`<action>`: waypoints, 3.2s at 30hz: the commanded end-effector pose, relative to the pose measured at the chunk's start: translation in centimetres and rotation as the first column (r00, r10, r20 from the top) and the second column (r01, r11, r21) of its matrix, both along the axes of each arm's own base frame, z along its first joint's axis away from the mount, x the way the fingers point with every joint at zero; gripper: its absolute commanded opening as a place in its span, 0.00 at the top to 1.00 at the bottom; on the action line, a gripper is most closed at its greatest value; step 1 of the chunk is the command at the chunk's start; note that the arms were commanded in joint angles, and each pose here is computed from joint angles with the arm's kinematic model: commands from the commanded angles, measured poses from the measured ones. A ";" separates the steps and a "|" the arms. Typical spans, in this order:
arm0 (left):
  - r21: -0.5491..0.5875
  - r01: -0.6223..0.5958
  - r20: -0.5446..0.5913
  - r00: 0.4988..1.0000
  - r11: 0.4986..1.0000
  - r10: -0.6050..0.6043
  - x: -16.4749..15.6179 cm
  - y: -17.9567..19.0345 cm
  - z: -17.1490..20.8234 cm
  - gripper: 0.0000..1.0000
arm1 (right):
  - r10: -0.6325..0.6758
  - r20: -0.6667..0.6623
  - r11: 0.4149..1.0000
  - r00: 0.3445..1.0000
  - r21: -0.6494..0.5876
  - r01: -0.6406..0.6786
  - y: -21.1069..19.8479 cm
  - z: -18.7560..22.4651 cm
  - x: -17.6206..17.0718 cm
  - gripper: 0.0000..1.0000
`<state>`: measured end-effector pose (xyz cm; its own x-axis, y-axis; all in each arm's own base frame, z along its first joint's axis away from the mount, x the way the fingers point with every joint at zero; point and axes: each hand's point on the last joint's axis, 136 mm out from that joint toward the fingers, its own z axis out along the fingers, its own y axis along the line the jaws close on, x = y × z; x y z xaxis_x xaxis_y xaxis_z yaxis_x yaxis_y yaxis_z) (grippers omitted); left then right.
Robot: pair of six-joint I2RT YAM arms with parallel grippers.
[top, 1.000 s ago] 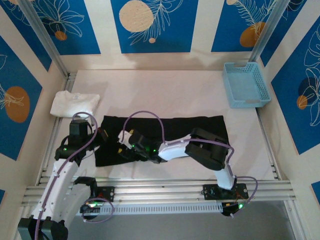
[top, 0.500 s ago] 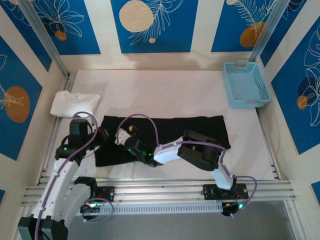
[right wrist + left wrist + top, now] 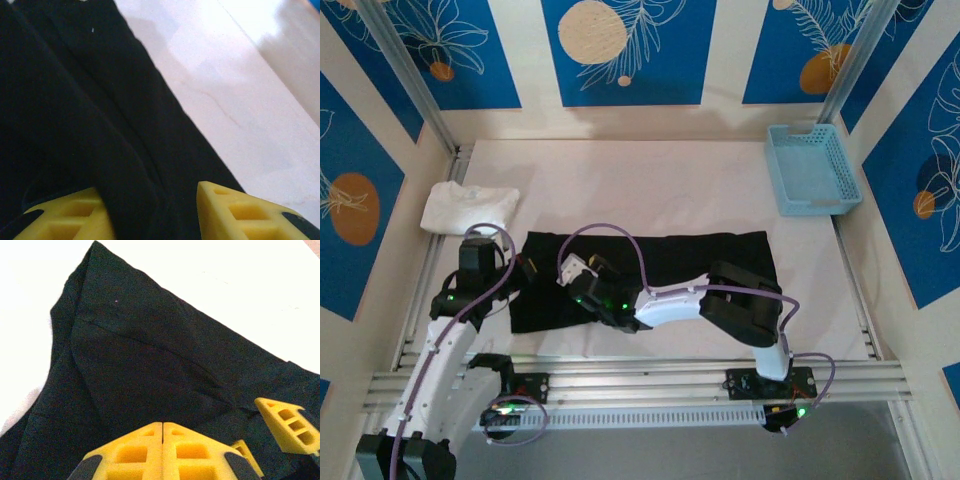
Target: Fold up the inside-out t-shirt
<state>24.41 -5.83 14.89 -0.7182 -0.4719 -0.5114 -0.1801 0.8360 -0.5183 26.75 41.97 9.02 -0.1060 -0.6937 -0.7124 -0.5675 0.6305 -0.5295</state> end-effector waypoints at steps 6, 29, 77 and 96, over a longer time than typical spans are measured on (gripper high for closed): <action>0.032 -0.017 0.031 0.999 0.999 0.016 0.3 0.8 1.0 1.00 | -0.054 -0.082 0.998 0.995 0.008 0.054 -0.7 0.1 -0.5 0.71; 0.020 -0.009 0.034 0.999 1.000 0.008 0.2 0.6 0.7 1.00 | 0.186 -0.452 0.966 0.872 0.247 -0.078 1.0 -3.3 -5.4 0.68; 0.031 -0.007 0.034 0.999 1.000 0.006 -0.2 0.7 0.1 1.00 | 0.226 -0.607 0.959 0.762 0.277 -0.063 2.0 -6.4 -4.2 0.62; 0.034 -0.008 0.036 0.999 0.999 0.007 -0.3 0.8 0.0 1.00 | 0.271 -0.618 0.927 0.738 0.375 -0.026 1.7 -2.4 -4.5 0.93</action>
